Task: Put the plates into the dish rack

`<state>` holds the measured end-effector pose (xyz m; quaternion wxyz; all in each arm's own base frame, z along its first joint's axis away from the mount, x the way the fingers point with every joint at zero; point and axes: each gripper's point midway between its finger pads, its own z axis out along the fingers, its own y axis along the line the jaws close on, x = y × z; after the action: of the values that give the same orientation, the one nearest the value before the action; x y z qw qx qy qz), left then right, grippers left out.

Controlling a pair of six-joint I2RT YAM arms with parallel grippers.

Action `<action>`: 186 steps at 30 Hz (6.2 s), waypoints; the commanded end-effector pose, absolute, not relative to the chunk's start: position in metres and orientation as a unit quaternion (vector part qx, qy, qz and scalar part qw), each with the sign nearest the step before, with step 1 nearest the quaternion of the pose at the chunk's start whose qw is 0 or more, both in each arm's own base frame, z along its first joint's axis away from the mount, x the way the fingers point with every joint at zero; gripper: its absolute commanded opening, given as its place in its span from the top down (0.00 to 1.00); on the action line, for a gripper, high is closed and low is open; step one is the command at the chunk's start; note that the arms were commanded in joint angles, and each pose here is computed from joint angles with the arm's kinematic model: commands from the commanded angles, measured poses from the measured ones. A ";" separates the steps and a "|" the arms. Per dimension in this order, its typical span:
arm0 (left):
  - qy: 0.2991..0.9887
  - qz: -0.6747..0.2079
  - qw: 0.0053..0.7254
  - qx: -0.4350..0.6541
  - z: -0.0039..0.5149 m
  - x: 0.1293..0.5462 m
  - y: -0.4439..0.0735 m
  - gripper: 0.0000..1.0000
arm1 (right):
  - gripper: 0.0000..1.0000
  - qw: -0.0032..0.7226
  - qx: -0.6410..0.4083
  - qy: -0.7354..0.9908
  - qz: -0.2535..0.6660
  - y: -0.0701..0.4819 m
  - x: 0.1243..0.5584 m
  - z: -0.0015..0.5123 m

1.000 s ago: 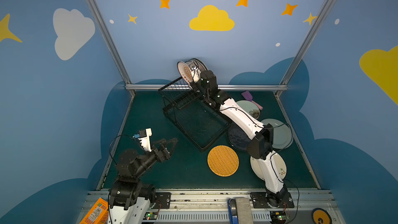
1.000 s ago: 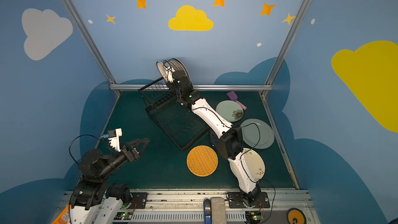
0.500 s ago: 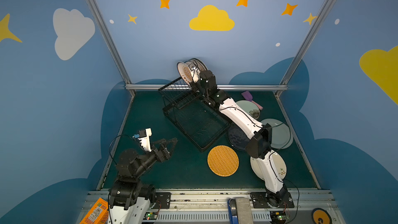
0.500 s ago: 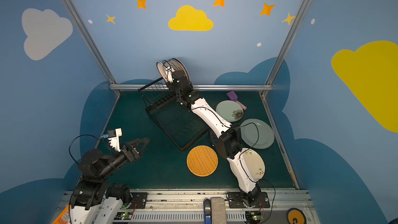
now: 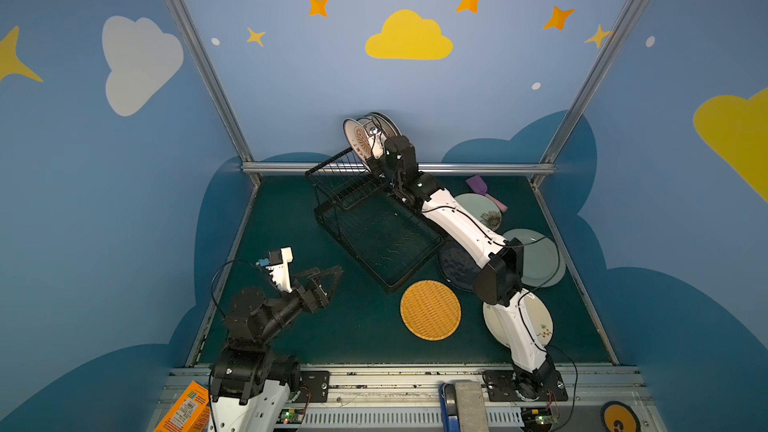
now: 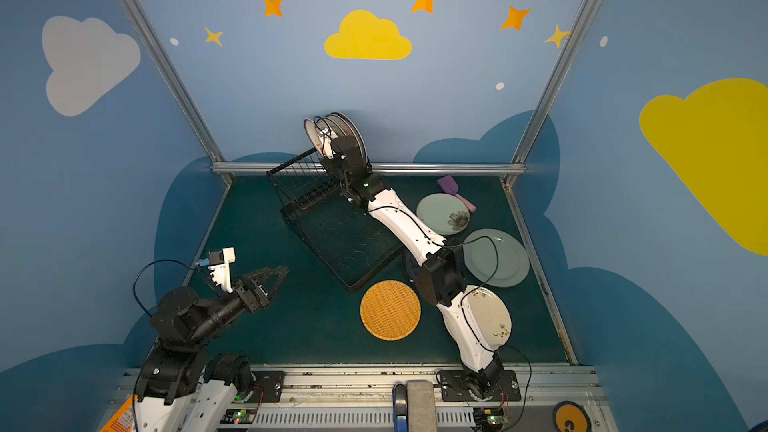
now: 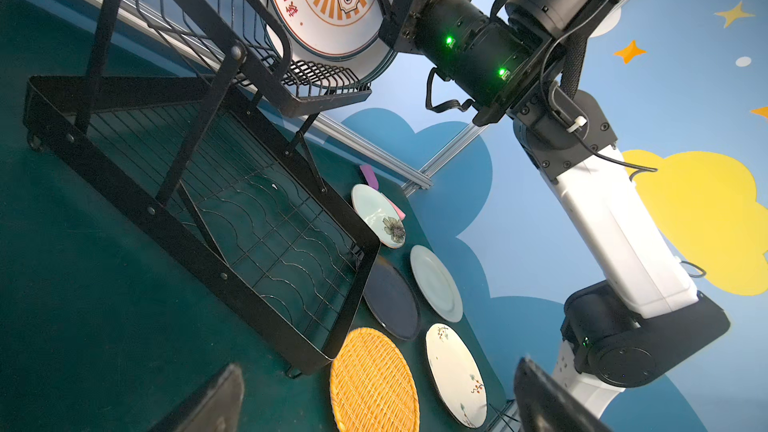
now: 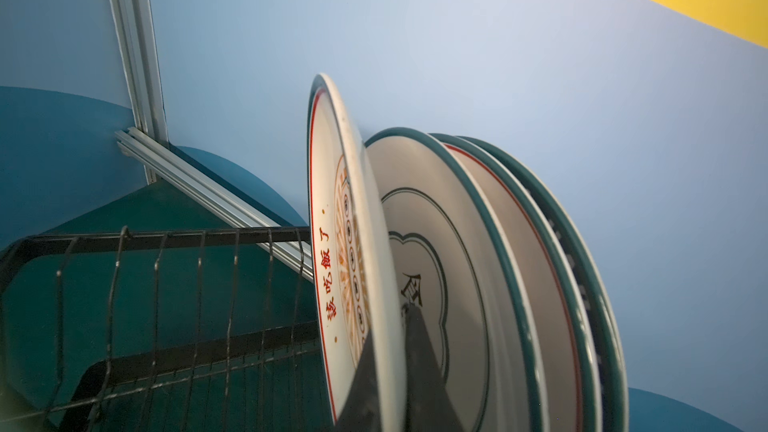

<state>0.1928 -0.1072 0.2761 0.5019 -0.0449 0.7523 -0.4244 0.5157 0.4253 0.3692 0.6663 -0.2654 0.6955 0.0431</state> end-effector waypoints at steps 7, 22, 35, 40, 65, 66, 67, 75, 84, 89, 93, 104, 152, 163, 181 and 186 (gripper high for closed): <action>0.743 -0.428 0.513 -0.036 0.285 0.191 -0.108 0.00 | 1.00 0.684 -0.241 0.687 0.051 0.426 0.520 0.383; 0.743 -0.430 0.512 -0.035 0.285 0.191 -0.108 0.00 | 1.00 0.664 -0.264 0.697 0.056 0.420 0.523 0.375; 0.744 -0.428 0.511 -0.037 0.284 0.192 -0.108 0.00 | 1.00 0.647 -0.267 0.711 0.064 0.424 0.523 0.359; 0.745 -0.428 0.511 -0.038 0.284 0.193 -0.108 0.00 | 1.00 0.643 -0.269 0.714 0.067 0.427 0.522 0.354; 0.740 -0.432 0.514 -0.034 0.287 0.190 -0.108 0.00 | 0.71 0.668 -0.268 0.690 0.084 0.429 0.498 0.400; 0.740 -0.432 0.514 -0.034 0.287 0.190 -0.109 0.00 | 0.70 0.669 -0.267 0.688 0.086 0.429 0.496 0.404; 0.740 -0.432 0.514 -0.035 0.287 0.190 -0.108 0.00 | 0.68 0.671 -0.267 0.687 0.087 0.428 0.494 0.407; 0.746 -0.432 0.505 -0.038 0.285 0.191 -0.109 0.00 | 0.50 0.684 -0.267 0.672 0.096 0.426 0.475 0.437; 0.784 -0.430 0.444 -0.055 0.267 0.204 -0.114 0.00 | 0.24 0.692 -0.246 0.671 0.097 0.390 0.436 0.483; 0.813 -0.442 0.375 -0.054 0.245 0.211 -0.131 0.00 | 0.14 0.671 -0.230 0.696 0.112 0.344 0.398 0.476; 0.828 -0.462 0.312 -0.062 0.217 0.208 -0.156 0.00 | 0.11 0.605 -0.197 0.751 0.176 0.292 0.369 0.440; 0.865 -0.464 0.190 -0.020 0.127 0.173 -0.246 0.01 | 0.08 0.419 -0.080 0.859 0.284 0.188 0.311 0.293; 0.882 -0.454 0.078 -0.101 0.018 0.180 -0.308 0.94 | 0.08 0.342 0.034 0.854 0.390 0.152 0.290 0.233; 0.874 -0.478 0.058 -0.070 0.049 0.164 -0.310 0.96 | 0.08 0.352 0.039 0.855 0.379 0.147 0.291 0.239; 0.768 -0.597 0.170 -0.159 0.213 0.213 -0.259 0.96 | 0.08 0.326 -0.014 0.831 0.451 0.179 0.293 0.284; 0.731 -0.631 0.200 -0.165 0.253 0.235 -0.241 0.96 | 0.08 0.279 -0.058 0.835 0.471 0.208 0.283 0.273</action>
<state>0.2312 -0.2415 0.2085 0.1832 -0.1904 0.7662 -0.5858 0.2932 0.1911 0.2678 0.3017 -0.0229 0.8410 0.4486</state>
